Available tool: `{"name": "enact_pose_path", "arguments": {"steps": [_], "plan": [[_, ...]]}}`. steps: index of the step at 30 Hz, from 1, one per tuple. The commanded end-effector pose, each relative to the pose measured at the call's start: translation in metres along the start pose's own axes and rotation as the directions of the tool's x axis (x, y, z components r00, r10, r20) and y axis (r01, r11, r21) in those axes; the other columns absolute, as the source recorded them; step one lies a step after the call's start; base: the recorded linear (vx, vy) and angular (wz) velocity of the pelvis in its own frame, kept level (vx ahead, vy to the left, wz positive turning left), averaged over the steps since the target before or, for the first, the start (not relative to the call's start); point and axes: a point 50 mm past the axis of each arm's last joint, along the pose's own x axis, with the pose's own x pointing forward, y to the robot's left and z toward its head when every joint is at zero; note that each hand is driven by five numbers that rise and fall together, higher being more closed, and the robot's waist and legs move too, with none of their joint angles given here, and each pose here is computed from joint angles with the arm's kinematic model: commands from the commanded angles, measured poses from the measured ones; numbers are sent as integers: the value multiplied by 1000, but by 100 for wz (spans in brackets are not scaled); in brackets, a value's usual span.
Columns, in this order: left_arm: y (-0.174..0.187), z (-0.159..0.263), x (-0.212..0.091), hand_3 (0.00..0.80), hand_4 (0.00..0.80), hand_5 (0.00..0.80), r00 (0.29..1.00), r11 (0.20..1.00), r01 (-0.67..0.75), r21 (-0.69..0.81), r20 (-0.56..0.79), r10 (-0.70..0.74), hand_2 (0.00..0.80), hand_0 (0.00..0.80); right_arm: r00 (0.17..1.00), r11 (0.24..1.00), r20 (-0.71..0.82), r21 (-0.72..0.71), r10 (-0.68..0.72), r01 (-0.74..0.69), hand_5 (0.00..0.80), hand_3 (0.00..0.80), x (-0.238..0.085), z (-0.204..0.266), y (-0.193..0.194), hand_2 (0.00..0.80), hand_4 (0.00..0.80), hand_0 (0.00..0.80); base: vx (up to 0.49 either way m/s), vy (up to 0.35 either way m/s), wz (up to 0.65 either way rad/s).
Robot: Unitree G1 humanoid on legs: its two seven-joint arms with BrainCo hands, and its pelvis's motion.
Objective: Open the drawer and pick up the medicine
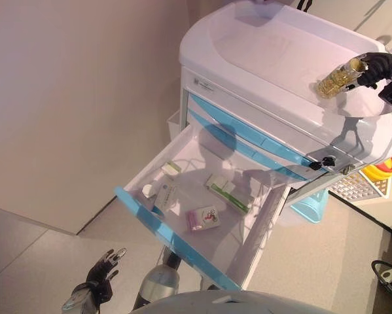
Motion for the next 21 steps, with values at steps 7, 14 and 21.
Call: {"name": "enact_pose_path", "arguments": {"steps": [7, 14, 21], "plan": [[10, 15, -3, 0, 0, 0, 999, 999, 5, 48, 45, -7, 0, 0, 999, 979, -29, -202, -25, 19, 794, 794, -14, 13, -24, 794, 794, 794, 0, 0, 0], [9, 15, -3, 0, 0, 0, 999, 999, 6, 44, 48, -8, 0, 0, 998, 976, -8, -209, -62, 59, 0, 0, -13, 20, -27, 0, 0, 0, 0, 0, 0], [9, 14, -3, 0, 0, 0, 999, 999, 3, 42, 41, -4, 0, 0, 990, 979, 11, -148, -143, 143, 0, 0, -16, 23, -35, 0, 0, 0, 0, 0, 0]]}}
